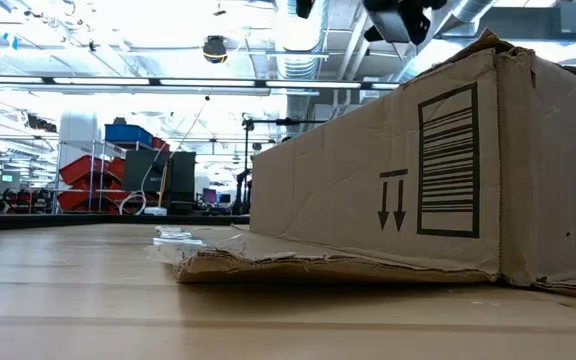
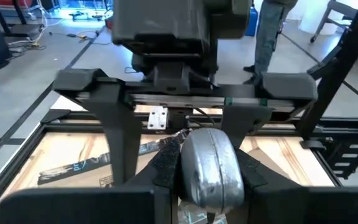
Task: Unpack boxes
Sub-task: Break down the box until it is fully flat
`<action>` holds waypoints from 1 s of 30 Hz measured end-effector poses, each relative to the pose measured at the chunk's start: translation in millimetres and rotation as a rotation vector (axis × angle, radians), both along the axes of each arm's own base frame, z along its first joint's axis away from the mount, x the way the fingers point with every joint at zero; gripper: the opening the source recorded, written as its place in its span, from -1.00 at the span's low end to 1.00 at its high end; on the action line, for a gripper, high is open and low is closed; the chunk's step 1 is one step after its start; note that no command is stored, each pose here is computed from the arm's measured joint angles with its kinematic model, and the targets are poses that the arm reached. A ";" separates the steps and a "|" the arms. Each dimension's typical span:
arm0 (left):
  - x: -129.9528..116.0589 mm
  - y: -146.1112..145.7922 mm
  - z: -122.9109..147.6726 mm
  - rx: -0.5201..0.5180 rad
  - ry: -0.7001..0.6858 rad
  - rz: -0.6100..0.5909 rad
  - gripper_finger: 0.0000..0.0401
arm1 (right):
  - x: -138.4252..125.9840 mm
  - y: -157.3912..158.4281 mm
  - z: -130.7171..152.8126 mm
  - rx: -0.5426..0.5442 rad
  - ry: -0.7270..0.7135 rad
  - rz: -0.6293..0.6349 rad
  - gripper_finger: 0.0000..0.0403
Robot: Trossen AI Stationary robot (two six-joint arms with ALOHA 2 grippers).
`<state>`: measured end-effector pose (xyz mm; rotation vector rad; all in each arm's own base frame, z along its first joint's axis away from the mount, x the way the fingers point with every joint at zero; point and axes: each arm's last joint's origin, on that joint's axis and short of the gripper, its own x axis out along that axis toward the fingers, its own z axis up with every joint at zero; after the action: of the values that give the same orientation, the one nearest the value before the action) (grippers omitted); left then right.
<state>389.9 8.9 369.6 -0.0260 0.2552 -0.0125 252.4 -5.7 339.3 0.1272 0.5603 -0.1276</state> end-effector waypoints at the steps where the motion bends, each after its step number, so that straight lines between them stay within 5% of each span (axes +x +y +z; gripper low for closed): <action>1: -0.1 0.0 -0.3 -0.002 0.003 0.001 -0.73 | 0.0 0.2 0.0 -0.003 0.000 0.003 0.22; 8: -0.5 -0.4 -1.0 -0.005 0.017 -0.002 -0.73 | 0.5 1.5 -0.2 -0.047 0.004 0.064 -0.73; 12: -0.5 -1.5 -0.7 -0.010 0.017 -0.003 -0.70 | 0.8 2.8 0.3 -0.068 -0.001 0.077 -0.72; 21: -2.1 -1.2 -5.7 -0.015 0.074 0.023 -0.20 | -3.8 2.9 -2.9 -0.075 0.051 0.053 -0.72; 30: -8.7 -2.8 0.4 -0.069 0.074 0.029 -0.15 | -36.7 6.5 9.0 -0.029 0.138 0.021 -0.72</action>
<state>381.1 6.0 370.0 -0.0986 0.3286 0.0082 215.7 0.9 348.3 0.0846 0.6968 -0.1248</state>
